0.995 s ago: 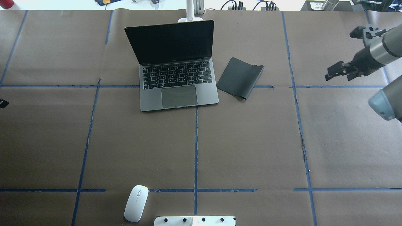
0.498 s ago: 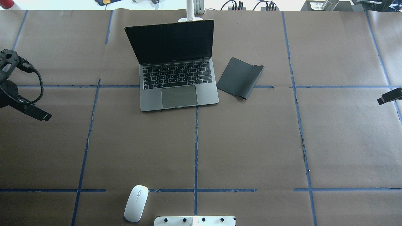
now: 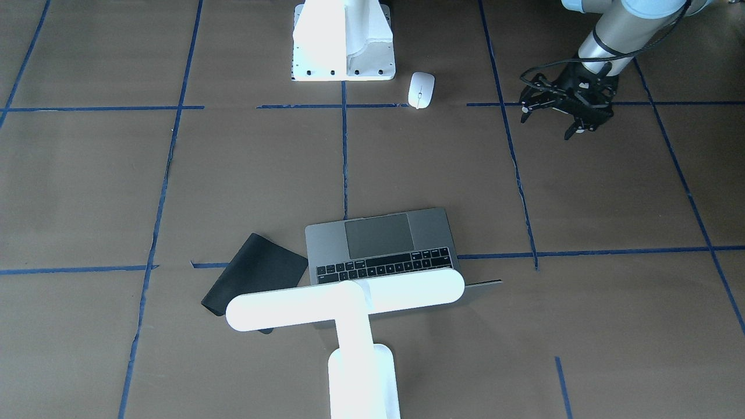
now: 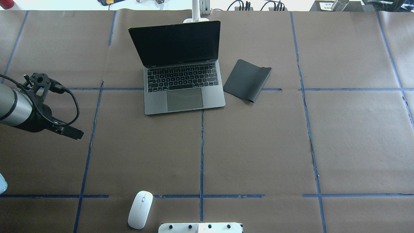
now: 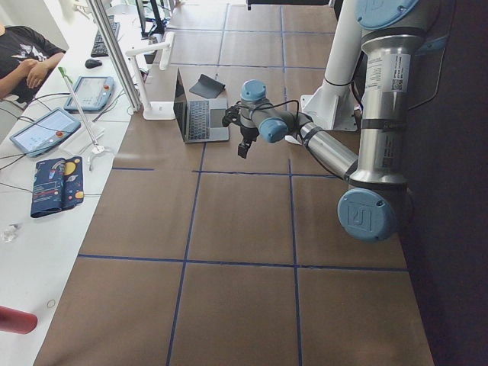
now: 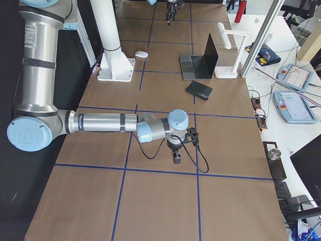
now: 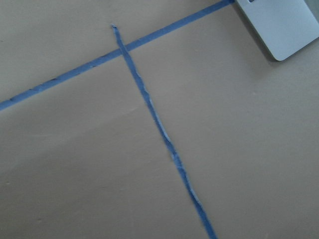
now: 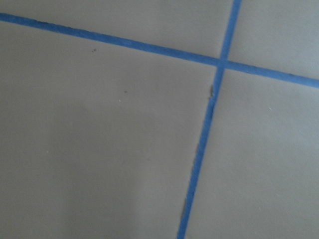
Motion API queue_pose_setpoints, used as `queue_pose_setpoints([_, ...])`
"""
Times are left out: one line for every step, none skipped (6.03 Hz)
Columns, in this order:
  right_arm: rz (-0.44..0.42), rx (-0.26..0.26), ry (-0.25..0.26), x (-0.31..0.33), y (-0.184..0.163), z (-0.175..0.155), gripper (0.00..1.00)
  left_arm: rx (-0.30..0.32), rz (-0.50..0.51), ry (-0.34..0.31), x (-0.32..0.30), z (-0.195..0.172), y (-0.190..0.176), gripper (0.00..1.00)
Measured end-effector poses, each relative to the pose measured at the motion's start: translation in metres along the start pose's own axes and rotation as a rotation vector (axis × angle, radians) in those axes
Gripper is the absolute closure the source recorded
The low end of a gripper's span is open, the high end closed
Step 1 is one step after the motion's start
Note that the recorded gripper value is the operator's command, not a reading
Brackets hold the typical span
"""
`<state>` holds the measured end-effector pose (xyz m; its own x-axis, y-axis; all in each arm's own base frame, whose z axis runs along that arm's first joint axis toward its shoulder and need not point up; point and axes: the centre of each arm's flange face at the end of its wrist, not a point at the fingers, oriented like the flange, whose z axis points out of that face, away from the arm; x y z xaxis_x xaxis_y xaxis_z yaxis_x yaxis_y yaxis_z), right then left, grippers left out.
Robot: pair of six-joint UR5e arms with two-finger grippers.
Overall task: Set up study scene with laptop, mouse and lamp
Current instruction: 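Lower the left gripper over the white mouse and grasp it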
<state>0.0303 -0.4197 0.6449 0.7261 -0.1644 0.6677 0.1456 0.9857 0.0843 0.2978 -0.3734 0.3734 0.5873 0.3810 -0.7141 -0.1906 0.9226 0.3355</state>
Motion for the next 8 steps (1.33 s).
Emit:
queue_pose_setpoints([0.025, -0.01, 0.001, 0.012, 0.016, -0.003, 0.0, -0.004, -0.023, -0.003, 0.033, 0.016, 0.016, 0.0])
queue_pose_setpoints([0.035, -0.014, -0.002, 0.016, 0.021, -0.002, 0.0, -0.001, -0.036, -0.011, 0.068, 0.034, 0.034, 0.0])
queue_pose_setpoints([0.038, -0.016, -0.003, 0.017, 0.023, -0.002, 0.0, 0.005, -0.038, -0.016, 0.102, 0.05, 0.051, 0.0])
queue_pose_setpoints([0.04, -0.017, -0.003, 0.018, 0.024, -0.001, 0.0, 0.006, -0.055, -0.011, 0.132, 0.063, 0.068, 0.0])
queue_pose_setpoints([0.041, -0.019, -0.002, 0.019, 0.025, -0.001, 0.0, 0.019, -0.086, -0.016, 0.16, 0.075, 0.086, 0.0])
queue_pose_setpoints([0.043, -0.021, 0.001, 0.019, 0.026, 0.0, 0.0, 0.033, -0.11, -0.032, 0.183, 0.087, 0.106, 0.0])
queue_pose_setpoints([0.045, -0.023, 0.003, 0.02, 0.027, 0.001, 0.0, 0.026, -0.118, -0.045, 0.204, 0.097, 0.126, 0.0])
queue_pose_setpoints([0.048, -0.024, 0.003, 0.02, 0.028, 0.001, 0.0, 0.013, -0.112, -0.049, 0.222, 0.104, 0.143, 0.0])
